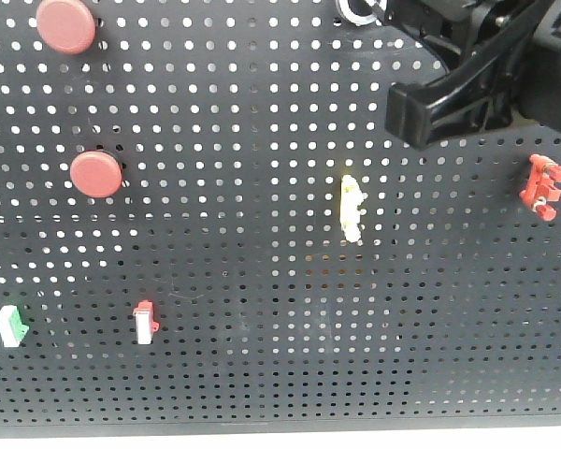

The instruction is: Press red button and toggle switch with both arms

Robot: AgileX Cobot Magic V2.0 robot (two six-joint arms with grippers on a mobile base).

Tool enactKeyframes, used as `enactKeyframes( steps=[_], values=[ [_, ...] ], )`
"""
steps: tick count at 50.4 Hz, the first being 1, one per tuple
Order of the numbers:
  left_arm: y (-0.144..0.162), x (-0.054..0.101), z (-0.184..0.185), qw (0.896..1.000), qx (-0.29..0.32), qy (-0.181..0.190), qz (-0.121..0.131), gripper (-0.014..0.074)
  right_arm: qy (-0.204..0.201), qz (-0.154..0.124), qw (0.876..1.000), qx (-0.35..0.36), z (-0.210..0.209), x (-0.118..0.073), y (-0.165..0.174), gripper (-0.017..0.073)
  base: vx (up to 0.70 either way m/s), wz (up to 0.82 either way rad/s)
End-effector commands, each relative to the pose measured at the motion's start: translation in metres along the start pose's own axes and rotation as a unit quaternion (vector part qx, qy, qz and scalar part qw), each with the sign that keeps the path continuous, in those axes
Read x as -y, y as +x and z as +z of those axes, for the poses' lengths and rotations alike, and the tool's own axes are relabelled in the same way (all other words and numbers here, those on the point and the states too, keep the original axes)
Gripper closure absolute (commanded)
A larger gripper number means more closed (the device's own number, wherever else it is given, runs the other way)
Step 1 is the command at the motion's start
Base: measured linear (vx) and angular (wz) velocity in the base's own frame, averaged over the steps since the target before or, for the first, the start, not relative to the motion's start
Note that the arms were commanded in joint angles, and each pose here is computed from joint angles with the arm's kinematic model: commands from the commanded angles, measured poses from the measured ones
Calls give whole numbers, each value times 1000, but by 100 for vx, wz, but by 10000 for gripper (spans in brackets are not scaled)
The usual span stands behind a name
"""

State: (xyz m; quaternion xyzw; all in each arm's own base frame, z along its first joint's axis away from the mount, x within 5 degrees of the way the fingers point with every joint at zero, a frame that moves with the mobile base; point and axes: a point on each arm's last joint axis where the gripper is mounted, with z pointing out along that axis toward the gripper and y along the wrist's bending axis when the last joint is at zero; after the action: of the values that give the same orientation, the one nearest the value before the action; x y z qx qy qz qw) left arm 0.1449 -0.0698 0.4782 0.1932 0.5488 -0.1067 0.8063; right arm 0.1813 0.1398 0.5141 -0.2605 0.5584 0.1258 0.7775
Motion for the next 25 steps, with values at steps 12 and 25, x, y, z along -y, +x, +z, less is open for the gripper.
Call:
enactKeyframes(
  steps=[12, 25],
  values=[
    [-15, 1, -3, 999, 43, 13, -12, 591, -6, -10, 999, 42, -8, 3, -18, 563, 0, 0],
    [2, -12, -21, 997, -43, -49, 52, 591, -7, -9, 999, 43, -8, 3, -18, 563, 0, 0]
  ],
)
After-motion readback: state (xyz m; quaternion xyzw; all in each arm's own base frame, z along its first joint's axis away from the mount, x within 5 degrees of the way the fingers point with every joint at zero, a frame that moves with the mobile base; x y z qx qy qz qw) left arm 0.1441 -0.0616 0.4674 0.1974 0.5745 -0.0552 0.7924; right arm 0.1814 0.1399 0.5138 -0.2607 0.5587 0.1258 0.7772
